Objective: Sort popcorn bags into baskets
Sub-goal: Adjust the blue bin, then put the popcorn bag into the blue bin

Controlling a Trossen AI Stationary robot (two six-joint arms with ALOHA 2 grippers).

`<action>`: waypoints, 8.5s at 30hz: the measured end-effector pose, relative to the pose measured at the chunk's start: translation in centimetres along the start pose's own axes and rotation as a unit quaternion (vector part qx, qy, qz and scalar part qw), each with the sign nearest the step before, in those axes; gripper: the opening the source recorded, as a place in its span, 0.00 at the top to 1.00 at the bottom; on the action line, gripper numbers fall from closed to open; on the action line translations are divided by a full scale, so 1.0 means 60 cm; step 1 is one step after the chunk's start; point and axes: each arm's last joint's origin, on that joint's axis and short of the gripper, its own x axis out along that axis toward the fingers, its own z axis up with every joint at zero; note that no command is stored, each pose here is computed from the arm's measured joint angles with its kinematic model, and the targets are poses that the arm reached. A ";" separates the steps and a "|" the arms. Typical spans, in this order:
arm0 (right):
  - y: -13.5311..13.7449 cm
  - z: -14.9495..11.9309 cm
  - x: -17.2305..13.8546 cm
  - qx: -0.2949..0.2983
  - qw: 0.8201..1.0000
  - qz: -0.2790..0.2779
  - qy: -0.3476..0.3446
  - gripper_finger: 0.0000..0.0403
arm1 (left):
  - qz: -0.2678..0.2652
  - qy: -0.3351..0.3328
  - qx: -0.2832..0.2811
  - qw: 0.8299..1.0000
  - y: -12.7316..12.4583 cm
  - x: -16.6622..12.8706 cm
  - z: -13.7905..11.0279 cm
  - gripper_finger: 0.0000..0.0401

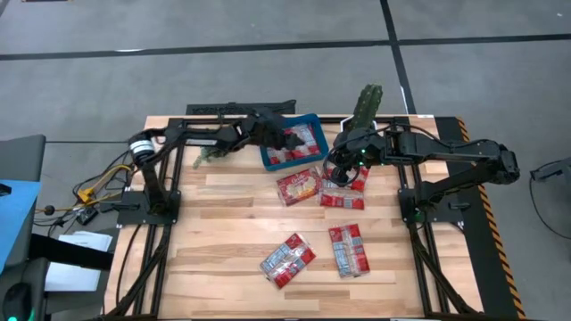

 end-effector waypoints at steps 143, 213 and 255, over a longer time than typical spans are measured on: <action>0.048 -0.135 0.369 -0.020 0.994 -0.076 0.077 0.96 | 0.179 -0.040 -0.160 0.970 0.006 -0.242 -0.305 0.48; 0.029 0.041 0.136 -0.061 0.996 0.029 -0.052 0.96 | 0.028 0.064 -0.153 0.986 -0.037 -0.216 -0.302 1.00; 0.015 0.018 0.084 -0.035 0.998 -0.044 0.005 0.95 | 0.111 0.259 0.425 0.860 0.050 -0.095 0.231 1.00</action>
